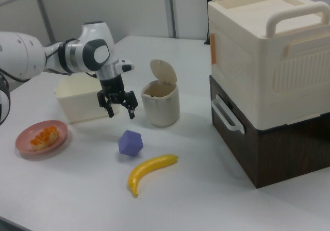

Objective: Grab it up and put it in the trash

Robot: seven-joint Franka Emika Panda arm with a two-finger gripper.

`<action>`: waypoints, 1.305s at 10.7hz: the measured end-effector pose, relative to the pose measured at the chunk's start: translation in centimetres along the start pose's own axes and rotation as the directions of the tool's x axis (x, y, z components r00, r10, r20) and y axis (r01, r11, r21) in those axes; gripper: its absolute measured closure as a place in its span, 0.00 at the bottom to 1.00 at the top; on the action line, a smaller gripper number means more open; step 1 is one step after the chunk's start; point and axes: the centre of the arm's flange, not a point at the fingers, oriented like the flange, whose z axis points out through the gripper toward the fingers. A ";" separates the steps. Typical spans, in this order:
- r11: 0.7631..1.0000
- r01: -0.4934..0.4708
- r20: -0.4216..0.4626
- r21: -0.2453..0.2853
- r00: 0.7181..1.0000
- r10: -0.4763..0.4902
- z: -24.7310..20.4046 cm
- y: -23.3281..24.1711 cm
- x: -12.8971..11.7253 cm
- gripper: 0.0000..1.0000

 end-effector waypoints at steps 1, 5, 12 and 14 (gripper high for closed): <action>1.000 -0.003 0.007 -0.015 1.000 0.004 1.1 -0.7 0.3 0.00; 0.998 -0.069 -0.043 -0.016 0.997 0.068 -2.3 -0.2 0.3 0.00; 0.940 -0.340 -0.121 0.023 0.932 0.341 -7.3 7.3 -0.4 0.00; 0.941 -0.337 -0.137 0.030 0.931 0.338 -8.4 8.1 -0.4 0.00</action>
